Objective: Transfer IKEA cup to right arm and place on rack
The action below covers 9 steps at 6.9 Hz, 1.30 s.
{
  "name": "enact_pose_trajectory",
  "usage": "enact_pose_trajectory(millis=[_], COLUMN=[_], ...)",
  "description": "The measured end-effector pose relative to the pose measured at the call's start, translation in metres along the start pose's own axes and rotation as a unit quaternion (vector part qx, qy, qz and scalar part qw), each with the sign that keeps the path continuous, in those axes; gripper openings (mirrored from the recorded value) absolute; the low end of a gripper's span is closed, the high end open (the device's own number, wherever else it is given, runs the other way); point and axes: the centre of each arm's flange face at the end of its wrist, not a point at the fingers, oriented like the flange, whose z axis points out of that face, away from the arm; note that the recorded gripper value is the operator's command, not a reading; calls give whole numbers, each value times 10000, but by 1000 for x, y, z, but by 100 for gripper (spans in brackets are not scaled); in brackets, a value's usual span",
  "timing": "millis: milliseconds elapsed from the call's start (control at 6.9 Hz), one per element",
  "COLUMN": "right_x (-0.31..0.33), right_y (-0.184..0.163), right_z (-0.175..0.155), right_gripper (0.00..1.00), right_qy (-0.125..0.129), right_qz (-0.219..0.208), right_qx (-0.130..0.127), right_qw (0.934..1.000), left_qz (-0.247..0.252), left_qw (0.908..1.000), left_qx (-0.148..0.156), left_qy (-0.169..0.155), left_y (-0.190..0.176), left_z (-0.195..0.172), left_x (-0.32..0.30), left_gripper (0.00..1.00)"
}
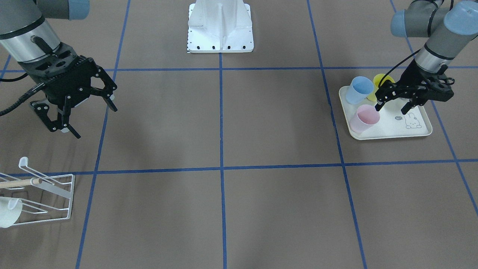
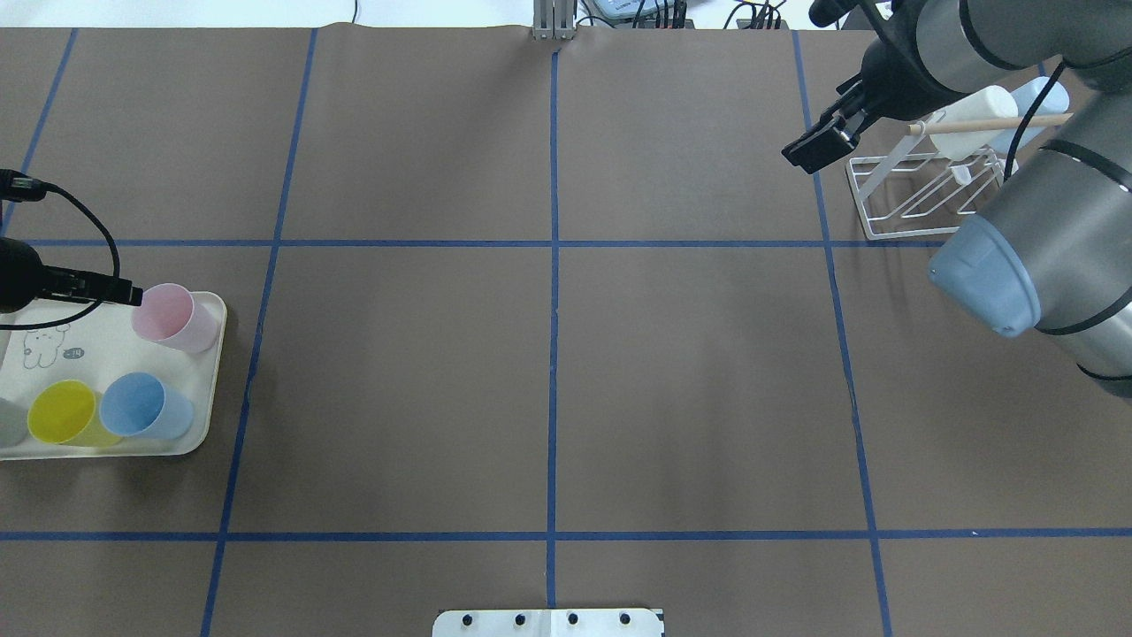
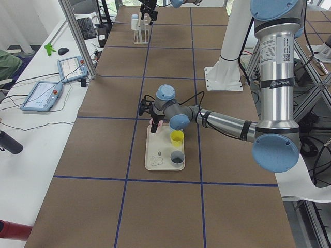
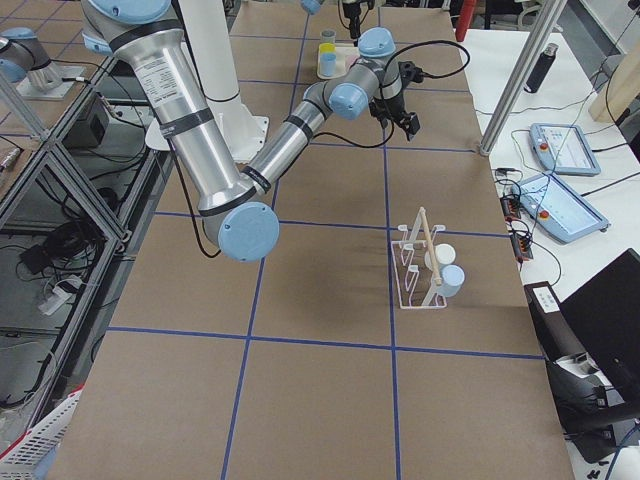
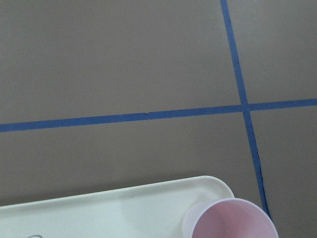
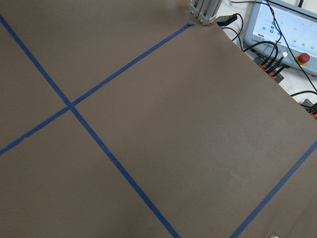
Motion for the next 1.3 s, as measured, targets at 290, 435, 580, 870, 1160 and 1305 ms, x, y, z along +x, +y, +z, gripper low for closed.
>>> enact_pose_trajectory(millis=[290, 435, 580, 870, 1160, 1305], right_x=[-2, -3, -3, -4, -5, -5], right_y=[1, 2, 2, 3, 4, 4], right_z=[4, 5, 5, 7, 8, 9], right_gripper=[99, 99, 99, 99, 99, 99], right_qy=[-8, -8, -7, -10, -17, -19], right_qz=[9, 9, 7, 3, 0, -1], right_qx=[-28, -38, -43, -59, -71, -75], right_qw=[10000, 10000, 10000, 10000, 10000, 10000], left_qz=[14, 11, 8, -9, -20, -25], left_qw=[9999, 9999, 9998, 9997, 9997, 9997], left_qx=[-117, -171, -204, -240, -253, -258], left_qy=[14, 17, 11, -10, -19, -26], left_y=[8, 11, 13, 13, 8, 5], left_z=[10, 14, 17, 22, 28, 32], left_x=[7, 10, 11, 10, 12, 12], left_gripper=[57, 54, 50, 45, 32, 15])
